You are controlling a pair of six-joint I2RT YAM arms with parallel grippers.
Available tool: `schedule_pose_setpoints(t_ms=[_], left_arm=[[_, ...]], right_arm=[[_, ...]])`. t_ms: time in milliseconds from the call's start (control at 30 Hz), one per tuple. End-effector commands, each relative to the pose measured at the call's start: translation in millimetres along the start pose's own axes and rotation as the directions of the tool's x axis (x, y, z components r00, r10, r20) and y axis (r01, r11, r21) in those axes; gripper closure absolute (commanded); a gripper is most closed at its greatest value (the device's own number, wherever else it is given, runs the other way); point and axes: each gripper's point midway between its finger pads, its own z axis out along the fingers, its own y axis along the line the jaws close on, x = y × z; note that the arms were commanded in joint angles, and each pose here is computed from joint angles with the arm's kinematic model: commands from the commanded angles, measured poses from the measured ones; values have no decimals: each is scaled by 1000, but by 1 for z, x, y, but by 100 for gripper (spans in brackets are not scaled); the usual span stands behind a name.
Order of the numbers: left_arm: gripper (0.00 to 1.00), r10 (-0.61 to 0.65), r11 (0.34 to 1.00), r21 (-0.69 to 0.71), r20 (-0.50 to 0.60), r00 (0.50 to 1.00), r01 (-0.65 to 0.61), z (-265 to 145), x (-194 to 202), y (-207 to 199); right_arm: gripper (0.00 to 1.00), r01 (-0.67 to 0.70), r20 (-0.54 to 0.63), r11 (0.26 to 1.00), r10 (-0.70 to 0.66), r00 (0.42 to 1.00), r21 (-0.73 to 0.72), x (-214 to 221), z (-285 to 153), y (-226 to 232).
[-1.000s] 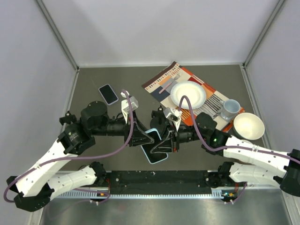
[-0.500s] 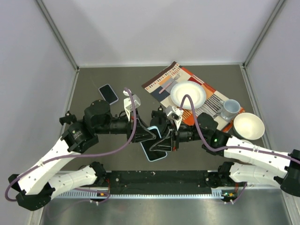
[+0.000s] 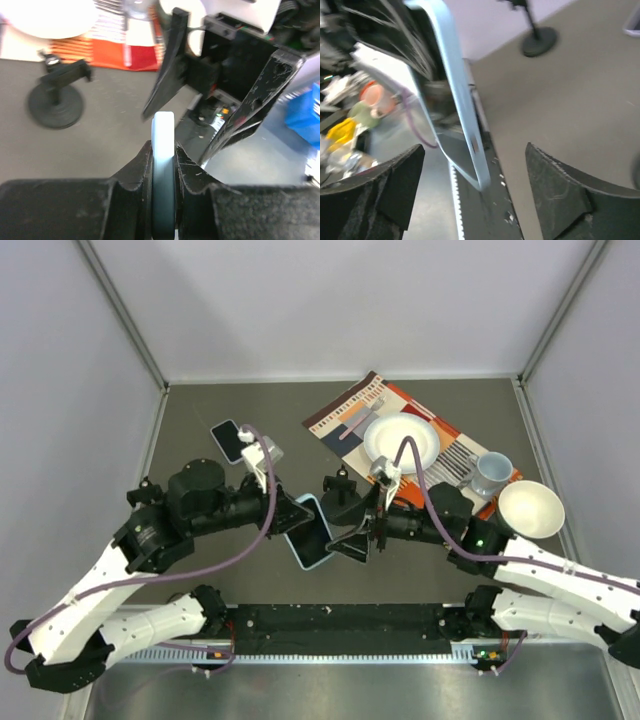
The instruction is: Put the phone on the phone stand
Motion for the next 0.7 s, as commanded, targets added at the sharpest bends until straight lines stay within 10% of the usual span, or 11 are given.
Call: schedule_pose_setpoints(t_ms=[0, 400, 667], left_arm=[[100, 46, 955, -295, 186, 981, 12, -55, -48, 28], [100, 42, 924, -378, 256, 966, 60, -98, -45, 35], [100, 38, 960, -279, 198, 979, 19, -70, -27, 28]], right_arm=[[15, -55, 79, 861, 17, 997, 506, -22, -48, -75], [44, -136, 102, 468, 97, 990, 873, -14, -61, -160], [56, -43, 41, 527, 14, 999, 849, -8, -27, -178]])
